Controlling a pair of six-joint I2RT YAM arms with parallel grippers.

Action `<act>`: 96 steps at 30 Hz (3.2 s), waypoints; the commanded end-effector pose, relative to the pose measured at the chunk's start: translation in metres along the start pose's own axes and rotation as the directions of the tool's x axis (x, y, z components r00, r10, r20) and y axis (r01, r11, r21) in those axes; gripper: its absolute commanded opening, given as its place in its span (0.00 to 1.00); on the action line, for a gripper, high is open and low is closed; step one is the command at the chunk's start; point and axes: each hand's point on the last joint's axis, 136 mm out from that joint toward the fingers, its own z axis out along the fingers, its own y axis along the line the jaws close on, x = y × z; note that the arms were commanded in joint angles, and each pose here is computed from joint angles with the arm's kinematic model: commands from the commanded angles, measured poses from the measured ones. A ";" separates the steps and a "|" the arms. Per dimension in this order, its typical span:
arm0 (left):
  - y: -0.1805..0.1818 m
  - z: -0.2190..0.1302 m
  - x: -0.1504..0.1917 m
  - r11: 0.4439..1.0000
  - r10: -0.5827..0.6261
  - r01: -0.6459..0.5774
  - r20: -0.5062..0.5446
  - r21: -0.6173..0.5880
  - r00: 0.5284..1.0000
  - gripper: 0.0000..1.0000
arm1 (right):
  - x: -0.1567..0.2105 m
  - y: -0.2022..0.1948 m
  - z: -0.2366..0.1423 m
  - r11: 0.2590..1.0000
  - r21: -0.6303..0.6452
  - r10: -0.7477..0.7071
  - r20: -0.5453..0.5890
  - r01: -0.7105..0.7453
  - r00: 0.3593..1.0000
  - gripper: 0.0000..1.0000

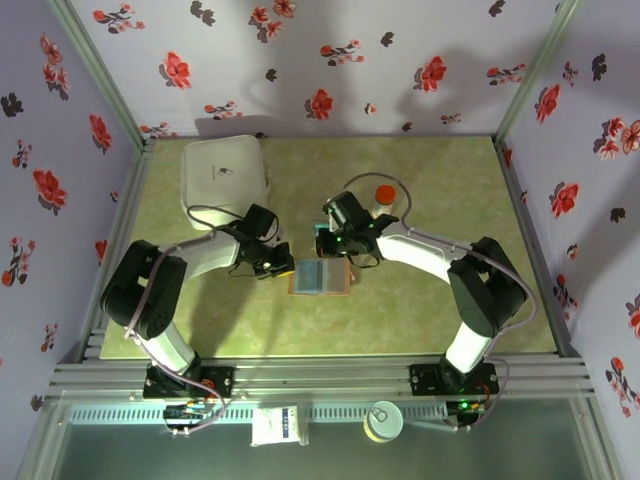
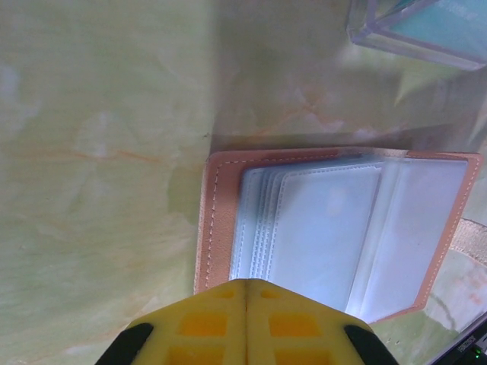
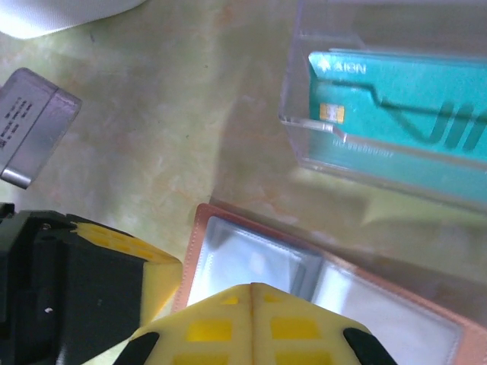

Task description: Take the credit cards out of the card holder

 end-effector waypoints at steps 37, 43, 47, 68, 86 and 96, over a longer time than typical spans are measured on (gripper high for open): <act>0.020 0.015 0.016 0.998 -0.029 0.026 -0.059 -0.063 0.998 0.05 | 0.065 0.001 0.037 0.965 -0.018 0.249 -0.227 -0.260 0.941 0.23; 0.020 0.015 0.015 0.998 -0.028 0.024 -0.060 -0.063 0.998 0.05 | 0.069 -0.004 0.039 0.968 0.009 0.244 -0.241 -0.249 0.939 0.24; 0.018 0.014 0.015 0.998 -0.026 0.022 -0.059 -0.063 0.998 0.05 | 0.069 -0.005 0.039 0.969 0.017 0.244 -0.240 -0.247 0.940 0.24; 0.015 0.011 0.012 0.998 -0.024 0.021 -0.050 -0.060 0.998 0.05 | 0.070 -0.023 0.029 0.972 0.109 0.229 -0.204 -0.210 0.952 0.21; -0.034 -0.020 -0.002 0.997 -0.002 0.001 0.008 0.076 1.000 0.18 | 0.072 -0.026 0.030 0.971 0.118 0.231 -0.207 -0.210 0.951 0.18; -0.039 0.004 0.007 0.995 -0.008 0.012 -0.042 0.099 0.999 0.27 | 0.073 -0.026 0.030 0.971 0.117 0.231 -0.210 -0.210 0.950 0.18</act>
